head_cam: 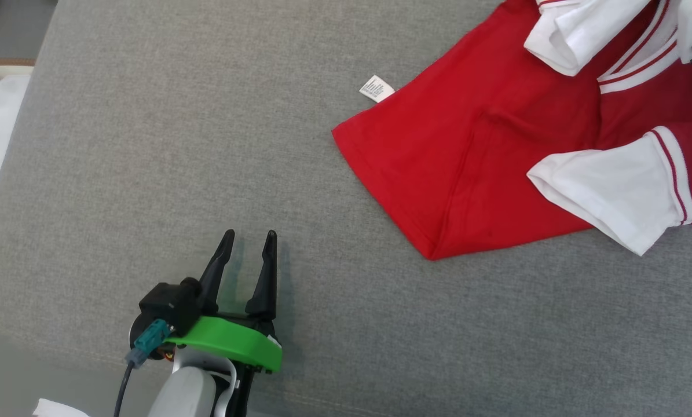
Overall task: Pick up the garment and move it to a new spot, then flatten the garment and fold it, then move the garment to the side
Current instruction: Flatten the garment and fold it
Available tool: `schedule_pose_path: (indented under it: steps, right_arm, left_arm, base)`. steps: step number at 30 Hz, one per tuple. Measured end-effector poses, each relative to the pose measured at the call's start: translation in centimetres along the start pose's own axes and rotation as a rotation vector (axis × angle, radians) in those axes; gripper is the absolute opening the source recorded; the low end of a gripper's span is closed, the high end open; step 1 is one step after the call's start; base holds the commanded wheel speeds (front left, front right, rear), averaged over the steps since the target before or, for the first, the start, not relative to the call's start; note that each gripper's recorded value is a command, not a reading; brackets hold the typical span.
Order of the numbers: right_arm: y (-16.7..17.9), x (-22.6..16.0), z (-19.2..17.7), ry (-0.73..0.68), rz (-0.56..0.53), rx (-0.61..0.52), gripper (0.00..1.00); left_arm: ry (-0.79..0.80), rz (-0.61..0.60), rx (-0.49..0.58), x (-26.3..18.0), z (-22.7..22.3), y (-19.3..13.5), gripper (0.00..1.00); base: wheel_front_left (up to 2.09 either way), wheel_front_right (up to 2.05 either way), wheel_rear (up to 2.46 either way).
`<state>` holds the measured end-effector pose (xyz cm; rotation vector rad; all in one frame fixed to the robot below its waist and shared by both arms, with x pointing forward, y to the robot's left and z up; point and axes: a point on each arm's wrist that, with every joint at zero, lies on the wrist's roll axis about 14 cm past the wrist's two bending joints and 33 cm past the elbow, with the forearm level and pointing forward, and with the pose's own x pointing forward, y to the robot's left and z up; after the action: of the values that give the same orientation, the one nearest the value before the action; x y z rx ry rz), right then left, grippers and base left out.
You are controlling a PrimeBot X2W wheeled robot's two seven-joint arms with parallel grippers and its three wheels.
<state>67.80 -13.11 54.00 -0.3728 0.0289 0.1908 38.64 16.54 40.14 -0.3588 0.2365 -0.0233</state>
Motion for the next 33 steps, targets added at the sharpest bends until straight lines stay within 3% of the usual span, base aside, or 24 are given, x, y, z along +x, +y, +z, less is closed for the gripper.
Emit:
schedule_pose_path:
  steps: [7, 17, 21, 33]
  right_arm:
    - [2.3, -0.1, -4.0, 0.044, -0.001, 0.057, 1.0]
    - [6.7, -3.7, -3.5, -0.033, 0.084, 0.138, 1.0]
    - [8.9, -6.5, -2.4, -0.077, 0.135, 0.189, 1.0]
    - [10.7, -16.3, -7.6, 0.024, 0.161, 0.308, 1.0]
  left_arm:
    - [0.016, 0.047, 0.002, -0.1, -0.5, 1.5, 1.0]
    - [-0.004, -0.007, 0.022, 0.6, 0.1, 0.0, 1.0]
    - [-0.005, -0.029, 0.028, 0.4, 0.1, -0.8, 1.0]
    - [-0.003, -0.097, 0.033, -0.4, -0.1, -3.1, 1.0]
  base:
    - [0.0, 0.0, 0.0]
    - [0.0, 0.0, 0.0]
    - [0.0, 0.0, 0.0]
    - [0.0, 0.0, 0.0]
